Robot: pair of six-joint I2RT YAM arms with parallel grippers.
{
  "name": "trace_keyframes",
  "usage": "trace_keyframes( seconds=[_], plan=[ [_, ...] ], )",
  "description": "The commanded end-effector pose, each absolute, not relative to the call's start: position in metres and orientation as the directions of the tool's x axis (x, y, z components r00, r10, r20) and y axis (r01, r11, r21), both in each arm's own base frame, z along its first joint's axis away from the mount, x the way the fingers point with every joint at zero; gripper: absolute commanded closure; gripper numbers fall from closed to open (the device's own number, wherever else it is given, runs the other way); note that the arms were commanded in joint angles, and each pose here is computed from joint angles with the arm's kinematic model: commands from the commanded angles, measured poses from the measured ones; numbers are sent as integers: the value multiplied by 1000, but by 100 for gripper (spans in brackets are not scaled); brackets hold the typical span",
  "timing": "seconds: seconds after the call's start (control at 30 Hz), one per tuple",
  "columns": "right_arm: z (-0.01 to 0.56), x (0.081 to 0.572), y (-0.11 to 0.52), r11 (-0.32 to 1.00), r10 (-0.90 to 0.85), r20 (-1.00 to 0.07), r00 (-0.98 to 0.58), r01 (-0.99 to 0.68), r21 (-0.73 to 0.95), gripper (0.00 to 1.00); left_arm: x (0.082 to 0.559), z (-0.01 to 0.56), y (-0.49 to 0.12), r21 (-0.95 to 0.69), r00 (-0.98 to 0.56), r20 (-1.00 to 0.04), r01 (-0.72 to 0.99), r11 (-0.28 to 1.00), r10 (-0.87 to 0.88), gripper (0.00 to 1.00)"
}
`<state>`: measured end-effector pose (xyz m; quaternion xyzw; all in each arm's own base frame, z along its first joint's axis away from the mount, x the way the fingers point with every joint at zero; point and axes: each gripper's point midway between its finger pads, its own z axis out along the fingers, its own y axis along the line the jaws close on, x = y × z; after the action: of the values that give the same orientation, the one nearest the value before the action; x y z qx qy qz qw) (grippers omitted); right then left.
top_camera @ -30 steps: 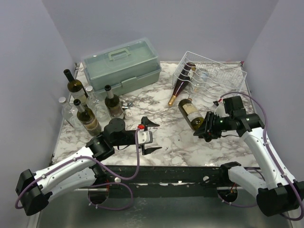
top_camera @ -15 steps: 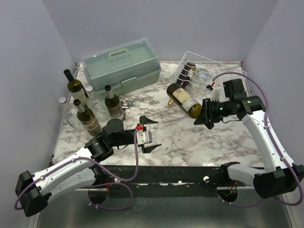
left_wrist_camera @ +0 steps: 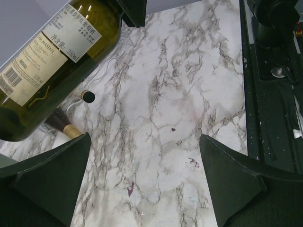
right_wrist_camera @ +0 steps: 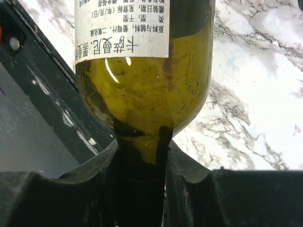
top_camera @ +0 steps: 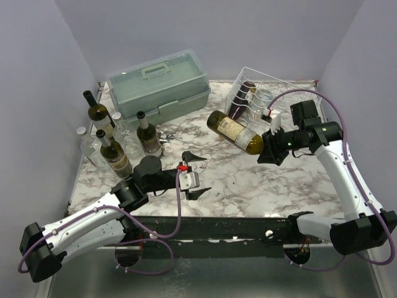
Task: Take the wine bottle off the wine rack
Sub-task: Place the wine bottle at the center of the board.
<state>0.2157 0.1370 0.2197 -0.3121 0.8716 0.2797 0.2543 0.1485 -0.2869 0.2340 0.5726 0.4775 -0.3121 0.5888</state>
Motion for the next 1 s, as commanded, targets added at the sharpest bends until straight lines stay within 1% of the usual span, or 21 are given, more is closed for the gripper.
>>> trace_keyframes(
  seconds=[0.0, 0.17, 0.27, 0.47, 0.67, 0.97],
  plan=[
    [227, 219, 147, 488, -498, -716, -488, -841, 234, 100, 150, 248, -289, 437, 411, -896, 884, 167, 166, 1],
    [206, 210, 151, 450, -520, -688, -506, -847, 282, 100, 151, 250, -297, 520, 490, -850, 841, 153, 196, 1],
    [196, 206, 150, 439, -552, -668, -499, -855, 276, 100, 154, 248, -304, 575, 539, -811, 807, 135, 229, 1],
    [180, 198, 150, 440, -588, -616, -524, -846, 301, 100, 163, 240, -325, 654, 612, -737, 753, 74, 286, 1],
    [171, 189, 156, 437, -594, -581, -557, -829, 348, 100, 181, 226, -352, 692, 641, -690, 721, 45, 337, 1],
    [166, 185, 164, 431, -593, -564, -575, -818, 381, 100, 205, 211, -384, 706, 644, -667, 707, 42, 375, 1]
  ],
)
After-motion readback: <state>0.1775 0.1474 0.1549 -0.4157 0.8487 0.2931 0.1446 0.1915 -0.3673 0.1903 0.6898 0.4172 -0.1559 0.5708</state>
